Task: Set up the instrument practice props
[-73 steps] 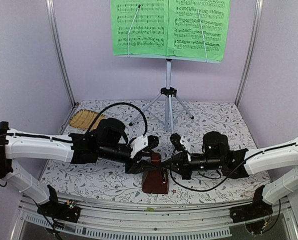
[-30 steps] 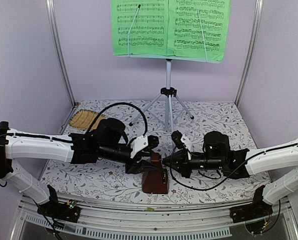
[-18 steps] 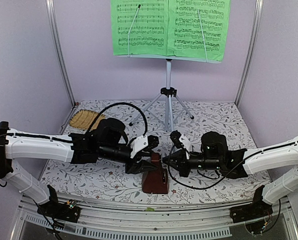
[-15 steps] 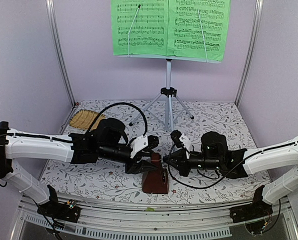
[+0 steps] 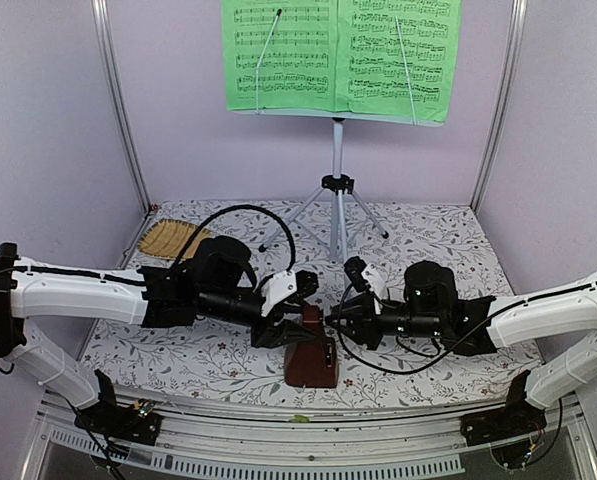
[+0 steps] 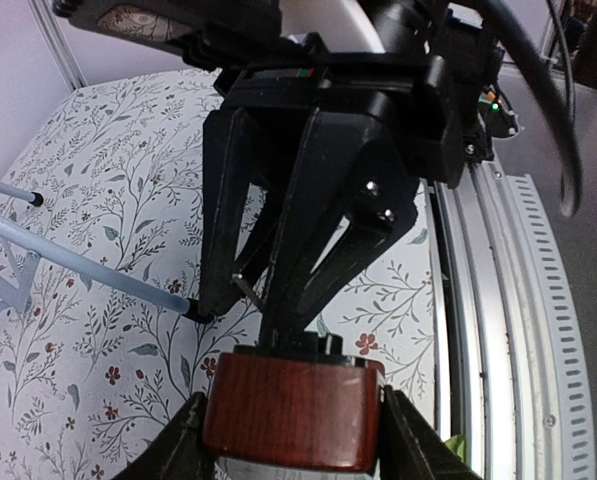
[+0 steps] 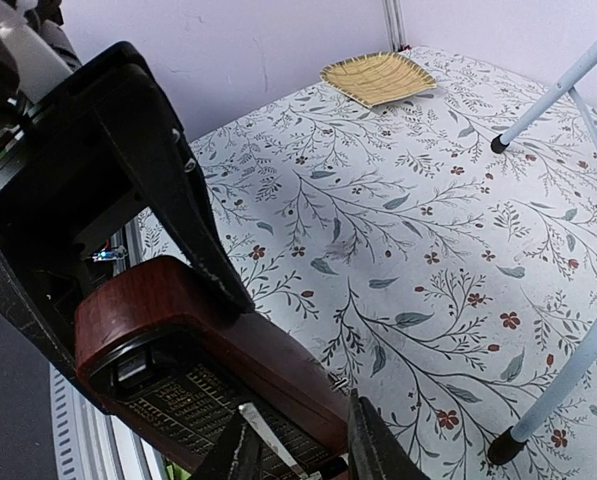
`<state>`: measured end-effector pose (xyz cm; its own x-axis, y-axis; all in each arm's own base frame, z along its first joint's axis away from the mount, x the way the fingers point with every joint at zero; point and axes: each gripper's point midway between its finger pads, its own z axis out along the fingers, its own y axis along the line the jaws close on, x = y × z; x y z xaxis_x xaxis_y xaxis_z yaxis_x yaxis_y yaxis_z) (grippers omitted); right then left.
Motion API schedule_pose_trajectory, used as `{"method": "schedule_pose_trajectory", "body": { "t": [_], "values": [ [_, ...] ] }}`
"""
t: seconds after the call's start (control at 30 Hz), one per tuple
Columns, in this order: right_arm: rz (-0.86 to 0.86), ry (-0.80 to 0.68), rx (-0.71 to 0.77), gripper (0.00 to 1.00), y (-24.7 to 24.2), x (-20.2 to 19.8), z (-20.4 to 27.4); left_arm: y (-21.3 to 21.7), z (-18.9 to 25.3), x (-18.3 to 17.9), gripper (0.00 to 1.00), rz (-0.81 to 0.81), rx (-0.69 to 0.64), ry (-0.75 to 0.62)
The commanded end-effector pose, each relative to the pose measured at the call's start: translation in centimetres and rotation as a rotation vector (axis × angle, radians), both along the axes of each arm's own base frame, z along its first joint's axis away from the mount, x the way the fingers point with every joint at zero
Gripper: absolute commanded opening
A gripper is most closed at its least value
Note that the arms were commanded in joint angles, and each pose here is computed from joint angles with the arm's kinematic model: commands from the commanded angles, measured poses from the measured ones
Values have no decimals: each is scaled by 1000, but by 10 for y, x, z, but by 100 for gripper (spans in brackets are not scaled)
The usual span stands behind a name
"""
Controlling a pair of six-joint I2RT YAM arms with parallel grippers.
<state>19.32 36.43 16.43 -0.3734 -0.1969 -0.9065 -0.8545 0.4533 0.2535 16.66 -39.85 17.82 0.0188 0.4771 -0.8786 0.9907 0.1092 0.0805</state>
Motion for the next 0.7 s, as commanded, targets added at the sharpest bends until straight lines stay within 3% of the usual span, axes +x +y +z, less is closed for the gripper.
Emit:
{"method": "schedule_pose_trajectory", "body": {
  "t": [0.0, 0.67],
  "values": [
    [-24, 29, 6, 32, -4, 12, -3, -5, 15, -10, 10, -38, -53, 10],
    [-232, 190, -66, 45, -20, 71, -45, -5, 15, -14, 10, -55, -48, 13]
  ]
}}
